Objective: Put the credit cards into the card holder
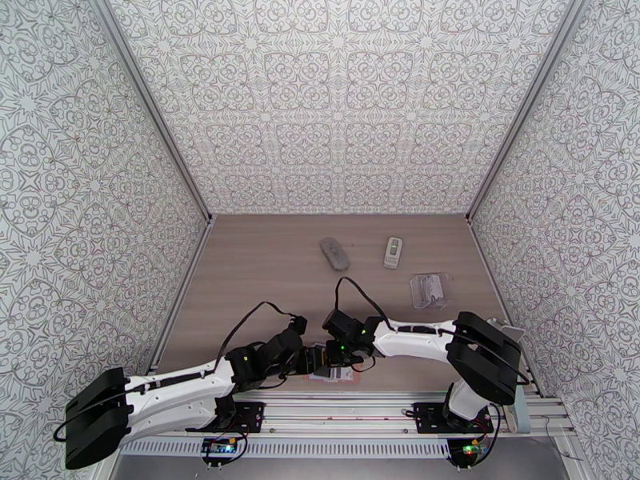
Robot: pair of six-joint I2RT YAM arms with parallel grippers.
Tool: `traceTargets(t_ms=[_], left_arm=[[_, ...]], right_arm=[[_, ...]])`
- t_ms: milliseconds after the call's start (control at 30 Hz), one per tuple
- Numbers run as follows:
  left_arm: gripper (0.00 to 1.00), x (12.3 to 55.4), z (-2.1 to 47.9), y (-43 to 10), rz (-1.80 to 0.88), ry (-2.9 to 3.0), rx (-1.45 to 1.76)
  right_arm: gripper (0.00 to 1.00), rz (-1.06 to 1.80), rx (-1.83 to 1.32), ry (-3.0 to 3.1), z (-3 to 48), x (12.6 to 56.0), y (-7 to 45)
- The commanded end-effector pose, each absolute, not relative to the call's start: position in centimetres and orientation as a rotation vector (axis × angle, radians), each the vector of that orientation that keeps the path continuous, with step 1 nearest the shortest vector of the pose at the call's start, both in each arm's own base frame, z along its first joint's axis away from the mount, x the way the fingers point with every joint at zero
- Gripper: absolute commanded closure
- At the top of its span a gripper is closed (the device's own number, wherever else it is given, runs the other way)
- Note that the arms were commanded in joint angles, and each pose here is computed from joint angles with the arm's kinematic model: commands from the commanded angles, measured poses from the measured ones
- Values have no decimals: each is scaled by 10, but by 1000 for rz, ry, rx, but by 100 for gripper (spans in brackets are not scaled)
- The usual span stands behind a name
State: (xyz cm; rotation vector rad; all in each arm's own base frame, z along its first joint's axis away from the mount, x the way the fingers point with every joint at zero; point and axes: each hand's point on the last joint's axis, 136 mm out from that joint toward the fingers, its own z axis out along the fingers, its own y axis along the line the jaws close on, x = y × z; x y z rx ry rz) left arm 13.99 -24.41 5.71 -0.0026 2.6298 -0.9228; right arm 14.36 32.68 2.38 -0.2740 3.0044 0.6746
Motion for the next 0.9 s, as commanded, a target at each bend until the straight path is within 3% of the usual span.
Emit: traceTargets(t_ms=[0, 600, 867], left_arm=[[59, 142, 70, -251, -937, 2599, 28], [59, 142, 73, -262, -986, 2590, 61], [66, 141, 72, -265, -1009, 2586, 62]], right_arm=[[100, 664, -292, 2997, 24, 144, 330], [100, 669, -297, 2992, 27, 146, 332], [100, 677, -291, 2985, 29, 146, 332]])
